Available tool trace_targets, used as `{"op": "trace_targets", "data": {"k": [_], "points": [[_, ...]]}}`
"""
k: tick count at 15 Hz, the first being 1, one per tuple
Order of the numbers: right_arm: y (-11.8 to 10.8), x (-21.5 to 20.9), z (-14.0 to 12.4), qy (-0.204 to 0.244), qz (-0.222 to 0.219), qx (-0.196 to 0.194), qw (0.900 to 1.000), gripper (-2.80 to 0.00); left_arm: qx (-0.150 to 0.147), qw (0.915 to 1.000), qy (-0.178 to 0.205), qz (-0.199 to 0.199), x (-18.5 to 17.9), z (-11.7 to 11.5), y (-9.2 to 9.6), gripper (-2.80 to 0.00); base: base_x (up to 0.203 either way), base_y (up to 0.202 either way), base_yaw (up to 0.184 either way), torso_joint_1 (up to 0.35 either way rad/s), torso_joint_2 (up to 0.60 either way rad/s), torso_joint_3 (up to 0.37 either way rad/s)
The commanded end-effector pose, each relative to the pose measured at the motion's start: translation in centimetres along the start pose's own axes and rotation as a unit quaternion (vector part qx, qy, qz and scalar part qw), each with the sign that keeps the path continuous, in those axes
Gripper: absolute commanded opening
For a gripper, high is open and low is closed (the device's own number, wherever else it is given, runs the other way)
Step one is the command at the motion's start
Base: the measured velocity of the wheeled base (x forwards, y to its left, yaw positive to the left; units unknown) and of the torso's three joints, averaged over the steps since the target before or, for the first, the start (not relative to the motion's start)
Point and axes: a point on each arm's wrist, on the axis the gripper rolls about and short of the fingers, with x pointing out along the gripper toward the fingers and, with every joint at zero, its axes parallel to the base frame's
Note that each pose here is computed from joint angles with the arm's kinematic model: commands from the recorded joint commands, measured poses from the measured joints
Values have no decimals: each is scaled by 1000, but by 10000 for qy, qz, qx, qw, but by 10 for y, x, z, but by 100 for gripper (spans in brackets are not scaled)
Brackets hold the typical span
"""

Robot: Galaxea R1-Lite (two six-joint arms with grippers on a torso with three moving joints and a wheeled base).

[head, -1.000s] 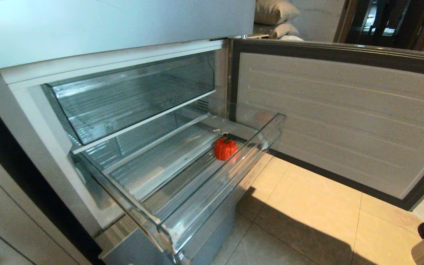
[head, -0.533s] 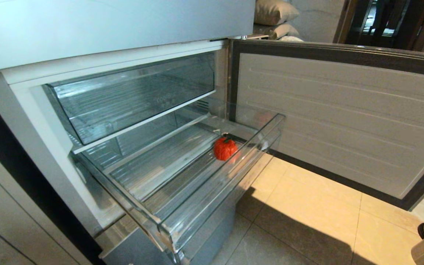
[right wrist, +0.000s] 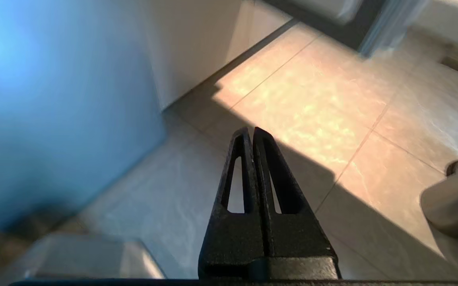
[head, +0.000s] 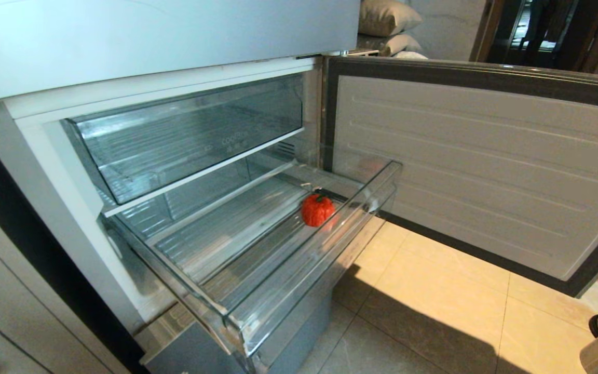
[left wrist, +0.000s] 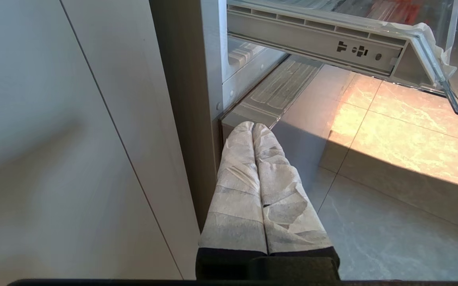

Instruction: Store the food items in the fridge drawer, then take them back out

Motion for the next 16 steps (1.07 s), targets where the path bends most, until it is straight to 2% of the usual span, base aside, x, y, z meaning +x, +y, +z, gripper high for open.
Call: {"op": "trace_targets", "data": {"k": [1, 5, 12, 16], "points": [[0, -5, -12, 53, 73, -139, 9999, -280, 2, 10000, 0, 3, 0, 0, 0, -280, 0, 0, 0, 0, 0, 0], [1, -19, -17, -918, -110, -9, 9957, -280, -37, 10000, 0, 3, 0, 0, 0, -280, 0, 0, 0, 0, 0, 0], [1, -19, -18, -926, -176, 210, 9953, -280, -75, 10000, 7, 2, 0, 0, 0, -280, 0, 0, 0, 0, 0, 0], [1, -19, -18, -918, -168, 190, 9955, -280, -75, 10000, 1, 3, 0, 0, 0, -280, 0, 0, 0, 0, 0, 0]]}}
